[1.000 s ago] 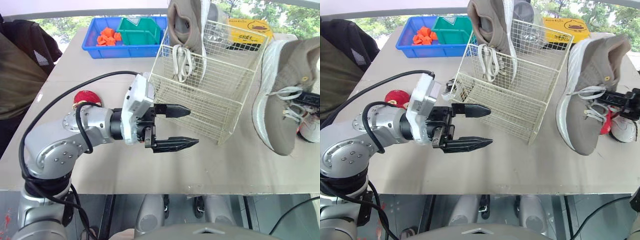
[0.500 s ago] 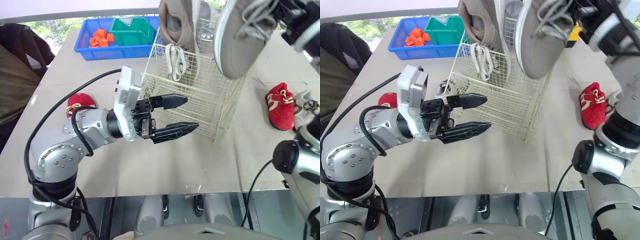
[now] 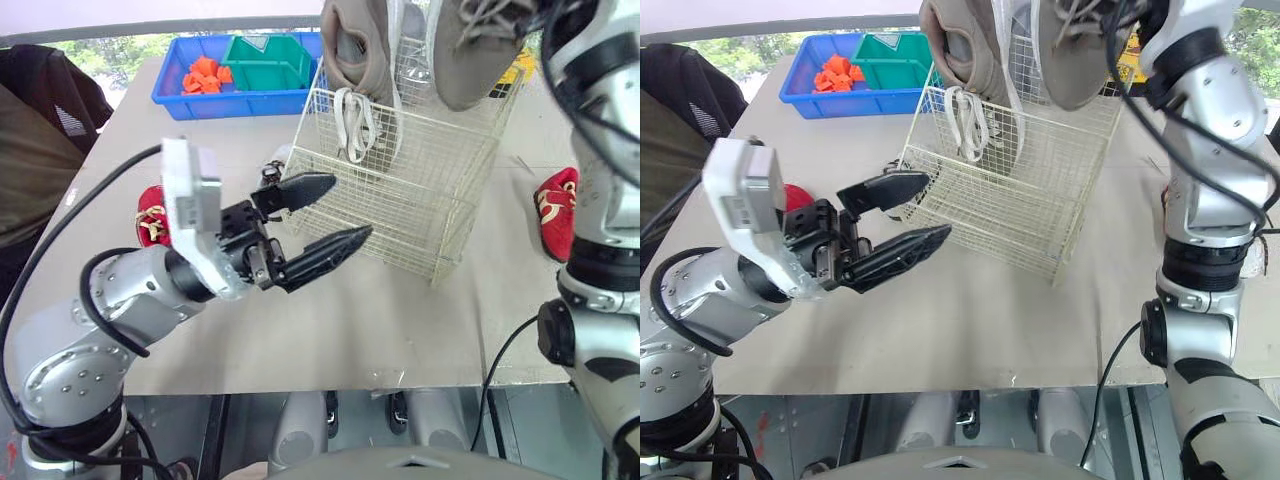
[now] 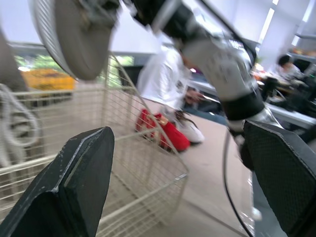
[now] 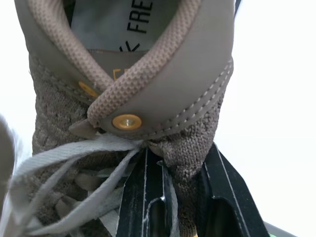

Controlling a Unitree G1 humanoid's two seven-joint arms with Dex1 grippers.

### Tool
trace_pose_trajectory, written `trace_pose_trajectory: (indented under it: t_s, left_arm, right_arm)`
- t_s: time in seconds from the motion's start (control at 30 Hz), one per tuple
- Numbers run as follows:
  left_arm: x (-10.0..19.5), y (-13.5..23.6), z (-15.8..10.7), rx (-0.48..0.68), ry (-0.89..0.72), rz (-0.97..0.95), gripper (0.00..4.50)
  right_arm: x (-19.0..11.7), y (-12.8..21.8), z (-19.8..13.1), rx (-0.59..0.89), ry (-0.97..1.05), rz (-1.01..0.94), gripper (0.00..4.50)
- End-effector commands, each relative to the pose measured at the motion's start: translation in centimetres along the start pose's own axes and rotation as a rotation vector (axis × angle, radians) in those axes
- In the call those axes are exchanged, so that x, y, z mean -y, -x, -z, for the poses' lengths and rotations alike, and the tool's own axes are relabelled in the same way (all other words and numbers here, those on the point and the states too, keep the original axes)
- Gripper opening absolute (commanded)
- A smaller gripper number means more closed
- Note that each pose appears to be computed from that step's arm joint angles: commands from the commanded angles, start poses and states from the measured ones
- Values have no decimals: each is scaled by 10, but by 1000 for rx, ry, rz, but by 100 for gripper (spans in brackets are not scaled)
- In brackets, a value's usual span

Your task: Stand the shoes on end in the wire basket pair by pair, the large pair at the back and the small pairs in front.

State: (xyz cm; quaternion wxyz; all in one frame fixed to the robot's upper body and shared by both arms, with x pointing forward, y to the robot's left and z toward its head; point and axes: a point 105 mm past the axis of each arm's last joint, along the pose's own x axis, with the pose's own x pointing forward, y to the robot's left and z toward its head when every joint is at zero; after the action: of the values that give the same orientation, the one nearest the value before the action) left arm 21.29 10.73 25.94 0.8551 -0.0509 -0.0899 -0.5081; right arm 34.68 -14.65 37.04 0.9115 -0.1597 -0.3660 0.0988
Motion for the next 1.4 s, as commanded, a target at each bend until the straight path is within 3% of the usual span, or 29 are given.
trace_pose_trajectory:
  t_s: [0.03,0.23,0.37,0.6,0.9,1.17,1.4]
  left_arm:
    - [0,6,-7,21,-54,-24,450]
    - [-6,6,-7,16,-72,-30,450]
    - [-10,6,-7,14,-78,-29,450]
    - [-13,9,-1,-1,-77,-37,450]
    - [-16,13,3,-7,-84,-54,450]
    - [-14,20,5,-16,-93,-94,450]
    - [-15,27,8,-31,-103,-125,450]
  right_arm:
    - [-13,16,22,-38,31,23,6]
    - [-51,54,83,-223,64,-72,6]
    - [-50,68,103,-308,-40,-11,6]
    - [-58,78,110,-338,-165,-76,6]
    - [-22,45,121,-296,7,-265,6]
    - [-38,24,134,-264,-15,-332,6]
    - [-58,51,135,-278,-88,-322,6]
